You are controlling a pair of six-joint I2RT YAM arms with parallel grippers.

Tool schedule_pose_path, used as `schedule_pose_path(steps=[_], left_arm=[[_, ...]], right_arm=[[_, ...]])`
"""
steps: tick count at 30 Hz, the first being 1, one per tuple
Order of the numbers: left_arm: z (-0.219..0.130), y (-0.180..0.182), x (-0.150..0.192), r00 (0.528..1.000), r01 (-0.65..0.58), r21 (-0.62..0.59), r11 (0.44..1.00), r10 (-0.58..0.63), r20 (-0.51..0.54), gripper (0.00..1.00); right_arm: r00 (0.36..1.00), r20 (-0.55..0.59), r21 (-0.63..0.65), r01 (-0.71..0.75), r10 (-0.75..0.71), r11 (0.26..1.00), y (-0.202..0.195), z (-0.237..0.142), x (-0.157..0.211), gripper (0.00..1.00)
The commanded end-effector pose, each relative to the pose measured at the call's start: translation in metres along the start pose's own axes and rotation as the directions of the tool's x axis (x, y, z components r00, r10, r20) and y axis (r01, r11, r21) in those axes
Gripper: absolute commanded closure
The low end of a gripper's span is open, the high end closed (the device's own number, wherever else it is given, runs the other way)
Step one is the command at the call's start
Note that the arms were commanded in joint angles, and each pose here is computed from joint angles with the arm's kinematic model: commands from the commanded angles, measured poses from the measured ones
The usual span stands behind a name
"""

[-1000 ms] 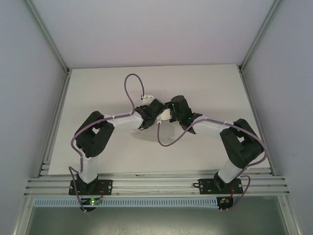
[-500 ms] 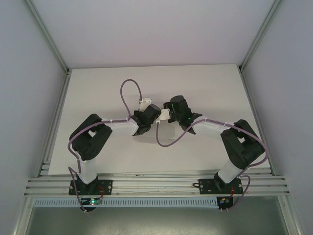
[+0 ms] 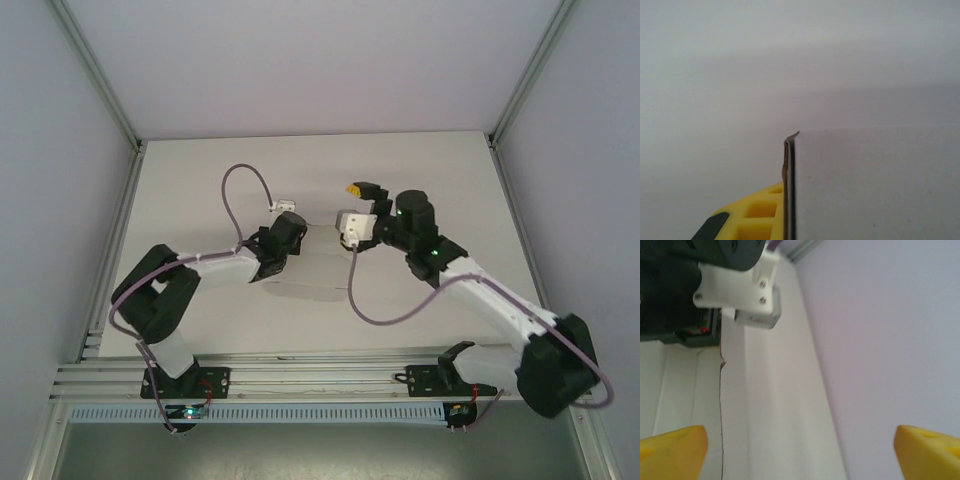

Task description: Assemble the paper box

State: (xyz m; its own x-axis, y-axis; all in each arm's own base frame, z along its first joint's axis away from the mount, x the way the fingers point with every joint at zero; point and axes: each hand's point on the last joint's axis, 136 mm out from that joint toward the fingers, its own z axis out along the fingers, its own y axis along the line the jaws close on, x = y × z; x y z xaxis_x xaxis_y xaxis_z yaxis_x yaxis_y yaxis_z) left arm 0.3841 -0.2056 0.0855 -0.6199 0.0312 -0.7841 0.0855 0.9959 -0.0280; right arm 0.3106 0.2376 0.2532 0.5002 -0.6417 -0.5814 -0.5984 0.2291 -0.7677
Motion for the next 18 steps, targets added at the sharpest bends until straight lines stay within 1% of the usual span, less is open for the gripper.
schedule_pose_path(steps=[1,4,5,7,10,12,15,16,18], left_arm=[[-0.022,-0.008,-0.025,0.996,0.039,0.091,0.995,-0.046,0.08,1.0],[-0.038,-0.003,-0.024,0.99,0.073,0.127,0.989,-0.088,0.112,1.0],[-0.043,-0.002,-0.024,0.988,0.084,0.144,0.986,-0.102,0.12,1.0],[-0.051,0.002,-0.022,0.983,0.114,0.156,0.981,-0.134,0.123,1.0],[-0.059,0.005,-0.02,0.979,0.133,0.168,0.977,-0.156,0.133,1.0],[-0.063,0.008,-0.022,0.976,0.143,0.164,0.976,-0.166,0.139,1.0],[-0.066,0.008,-0.023,0.977,0.137,0.17,0.976,-0.162,0.139,1.0],[-0.067,0.008,-0.024,0.976,0.142,0.172,0.975,-0.167,0.142,1.0],[-0.069,0.01,-0.026,0.972,0.152,0.173,0.973,-0.179,0.153,1.0]], right_arm=[[0.983,0.139,0.04,-0.128,0.121,0.991,-0.008,-0.022,-0.028,0.02],[0.955,0.137,0.166,-0.283,0.262,0.945,-0.039,-0.042,-0.031,0.02],[0.936,0.121,0.213,-0.349,0.33,0.912,-0.05,-0.047,-0.027,0.02],[0.872,0.095,0.31,-0.484,0.48,0.818,-0.065,-0.057,-0.011,0.02],[0.765,0.088,0.38,-0.618,0.638,0.688,-0.067,-0.065,0.011,0.02],[0.728,0.09,0.329,-0.666,0.68,0.669,-0.055,-0.062,0.012,0.02],[0.666,0.105,0.183,-0.743,0.739,0.644,-0.034,-0.055,-0.002,0.02],[0.637,0.104,0.169,-0.768,0.764,0.617,-0.031,-0.053,-0.001,0.02],[0.577,0.085,0.199,-0.809,0.812,0.554,-0.031,-0.05,0.009,0.02]])
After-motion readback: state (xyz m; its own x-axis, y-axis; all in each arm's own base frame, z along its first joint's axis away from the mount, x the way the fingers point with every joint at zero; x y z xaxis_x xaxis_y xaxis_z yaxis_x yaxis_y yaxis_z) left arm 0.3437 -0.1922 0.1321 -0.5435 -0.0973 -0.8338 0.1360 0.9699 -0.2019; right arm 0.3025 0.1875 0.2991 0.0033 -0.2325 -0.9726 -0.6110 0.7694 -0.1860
